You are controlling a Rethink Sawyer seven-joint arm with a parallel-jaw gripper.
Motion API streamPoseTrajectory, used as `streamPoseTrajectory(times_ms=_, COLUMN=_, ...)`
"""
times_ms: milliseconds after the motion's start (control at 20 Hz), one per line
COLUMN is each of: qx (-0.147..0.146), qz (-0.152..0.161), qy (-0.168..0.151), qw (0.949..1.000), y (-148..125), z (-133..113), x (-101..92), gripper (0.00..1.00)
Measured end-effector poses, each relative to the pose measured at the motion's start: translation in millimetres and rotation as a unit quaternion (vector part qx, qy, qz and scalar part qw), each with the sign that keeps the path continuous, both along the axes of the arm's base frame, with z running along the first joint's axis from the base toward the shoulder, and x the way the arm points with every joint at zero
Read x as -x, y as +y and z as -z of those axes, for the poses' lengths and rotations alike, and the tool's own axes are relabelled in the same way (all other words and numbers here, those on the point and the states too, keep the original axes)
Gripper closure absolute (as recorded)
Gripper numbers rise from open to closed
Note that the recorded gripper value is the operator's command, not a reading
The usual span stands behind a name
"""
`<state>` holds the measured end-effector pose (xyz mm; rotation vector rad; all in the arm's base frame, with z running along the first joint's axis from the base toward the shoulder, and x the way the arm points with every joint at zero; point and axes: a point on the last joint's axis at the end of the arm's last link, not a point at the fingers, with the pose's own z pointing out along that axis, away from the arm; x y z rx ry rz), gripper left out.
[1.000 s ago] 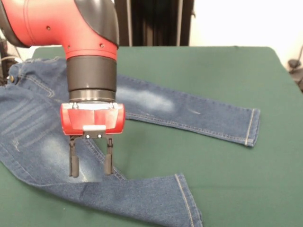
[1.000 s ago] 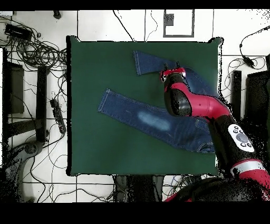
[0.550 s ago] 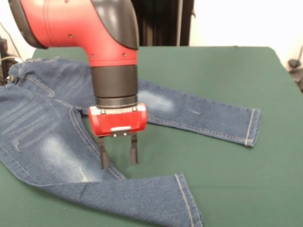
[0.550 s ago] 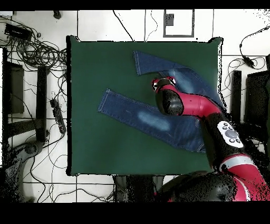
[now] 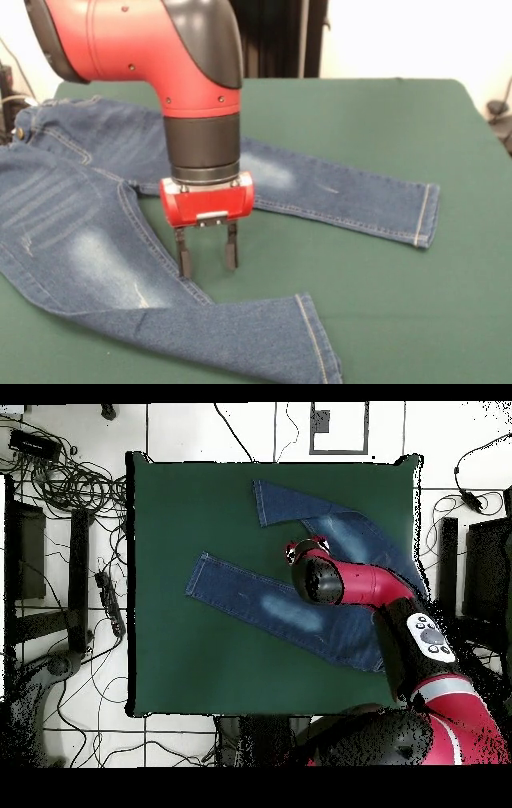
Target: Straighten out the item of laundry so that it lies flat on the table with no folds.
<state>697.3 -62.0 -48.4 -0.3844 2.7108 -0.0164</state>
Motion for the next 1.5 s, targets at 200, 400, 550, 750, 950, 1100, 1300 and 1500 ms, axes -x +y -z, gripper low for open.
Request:
streamPoseTrajectory(times_ms=200, qx=0.002, qz=0.005, qy=-0.018, qw=0.9998, y=-10, z=-2, x=-3.2, gripper=0.00)
streamPoseTrajectory(times_ms=400, qx=0.005, qz=0.008, qy=-0.058, qw=0.9983, y=-17, z=-8, x=-11.9, gripper=0.00)
streamPoseTrajectory(times_ms=550, qx=0.005, qz=0.011, qy=-0.099, qw=0.9950, y=-21, z=-15, x=-22.4, gripper=0.00)
streamPoseTrajectory(times_ms=750, qx=-0.004, qz=0.018, qy=-0.161, qw=0.9869, y=-20, z=-30, x=-40.4, gripper=0.00)
streamPoseTrajectory(times_ms=950, qx=-0.020, qz=0.023, qy=-0.177, qw=0.9836, y=-15, z=-37, x=-50.4, gripper=0.00)
streamPoseTrajectory(times_ms=1100, qx=-0.030, qz=0.024, qy=-0.183, qw=0.9823, y=-9, z=-41, x=-55.4, gripper=0.00)
streamPoseTrajectory(times_ms=1300, qx=-0.037, qz=0.022, qy=-0.187, qw=0.9814, y=-1, z=-44, x=-59.3, gripper=0.00)
streamPoseTrajectory(times_ms=1500, qx=-0.043, qz=0.020, qy=-0.190, qw=0.9806, y=5, z=-46, x=-61.8, gripper=0.00)
